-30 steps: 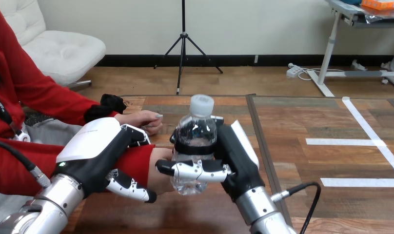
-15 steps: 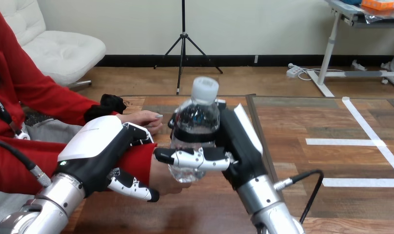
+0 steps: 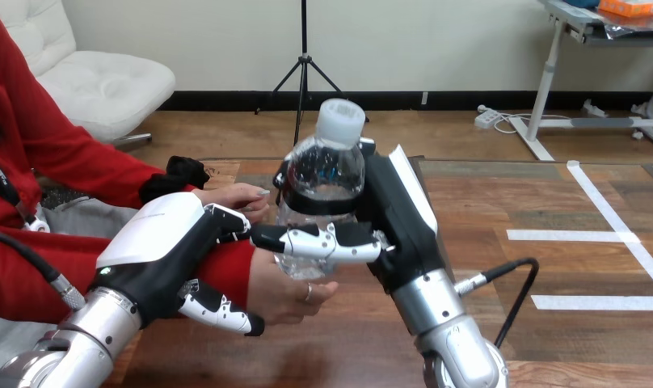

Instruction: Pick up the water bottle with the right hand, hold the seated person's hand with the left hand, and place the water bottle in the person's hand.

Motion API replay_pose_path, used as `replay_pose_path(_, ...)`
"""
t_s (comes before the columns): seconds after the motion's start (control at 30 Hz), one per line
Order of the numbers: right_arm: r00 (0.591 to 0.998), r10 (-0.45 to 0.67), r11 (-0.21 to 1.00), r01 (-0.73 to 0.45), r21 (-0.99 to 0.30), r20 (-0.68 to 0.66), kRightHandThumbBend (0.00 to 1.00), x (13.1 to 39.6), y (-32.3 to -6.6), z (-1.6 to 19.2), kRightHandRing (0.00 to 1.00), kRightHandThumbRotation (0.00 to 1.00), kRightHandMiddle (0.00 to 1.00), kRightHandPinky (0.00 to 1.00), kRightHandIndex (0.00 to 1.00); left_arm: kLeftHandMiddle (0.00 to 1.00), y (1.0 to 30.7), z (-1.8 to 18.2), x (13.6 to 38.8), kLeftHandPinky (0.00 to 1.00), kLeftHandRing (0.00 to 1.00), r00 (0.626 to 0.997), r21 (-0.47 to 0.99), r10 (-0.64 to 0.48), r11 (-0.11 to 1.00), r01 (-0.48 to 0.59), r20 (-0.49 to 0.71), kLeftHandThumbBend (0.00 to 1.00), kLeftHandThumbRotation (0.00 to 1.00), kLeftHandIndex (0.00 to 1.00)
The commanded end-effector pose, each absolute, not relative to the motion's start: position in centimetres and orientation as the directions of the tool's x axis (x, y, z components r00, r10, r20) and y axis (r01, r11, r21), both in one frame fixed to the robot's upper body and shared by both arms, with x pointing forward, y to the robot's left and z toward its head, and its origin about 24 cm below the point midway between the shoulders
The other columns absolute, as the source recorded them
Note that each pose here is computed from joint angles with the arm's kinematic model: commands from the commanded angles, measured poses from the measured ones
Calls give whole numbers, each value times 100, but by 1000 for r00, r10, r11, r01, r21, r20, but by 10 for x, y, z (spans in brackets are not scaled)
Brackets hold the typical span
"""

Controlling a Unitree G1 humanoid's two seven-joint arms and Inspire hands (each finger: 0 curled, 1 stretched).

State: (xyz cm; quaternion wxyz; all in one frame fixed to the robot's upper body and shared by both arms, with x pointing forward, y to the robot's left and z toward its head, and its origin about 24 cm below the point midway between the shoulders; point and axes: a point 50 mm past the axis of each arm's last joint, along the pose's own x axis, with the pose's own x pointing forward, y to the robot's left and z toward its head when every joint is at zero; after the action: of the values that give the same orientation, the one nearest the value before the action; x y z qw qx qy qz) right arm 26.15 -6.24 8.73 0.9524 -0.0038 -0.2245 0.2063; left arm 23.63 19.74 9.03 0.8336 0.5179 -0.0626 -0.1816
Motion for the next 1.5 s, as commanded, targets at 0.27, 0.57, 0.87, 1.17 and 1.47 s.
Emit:
replay_pose_path(0.27,769,376,917,-388,-91,517,86,277,-55,112,30,0,36,25,38,42,178,125,237,32,37,875,886,-476,437,153,83,100,0,44)
replay_pose_path(0.57,785,387,916,-388,-103,484,86,282,-53,102,31,0,36,26,39,43,177,130,231,32,37,872,874,-483,454,173,78,100,0,45)
replay_pose_path(0.87,817,391,919,-369,-136,423,86,286,-51,89,31,0,36,26,39,43,178,135,225,33,38,870,869,-486,461,181,77,99,0,46)
replay_pose_path(1.17,842,389,921,-356,-156,375,86,289,-51,72,32,0,37,27,39,45,181,137,217,33,39,877,869,-479,450,204,42,98,0,46)
replay_pose_path(1.47,855,399,917,-366,-159,332,86,291,-53,57,30,0,35,25,39,46,186,137,210,34,40,875,845,-482,482,230,37,96,0,47)
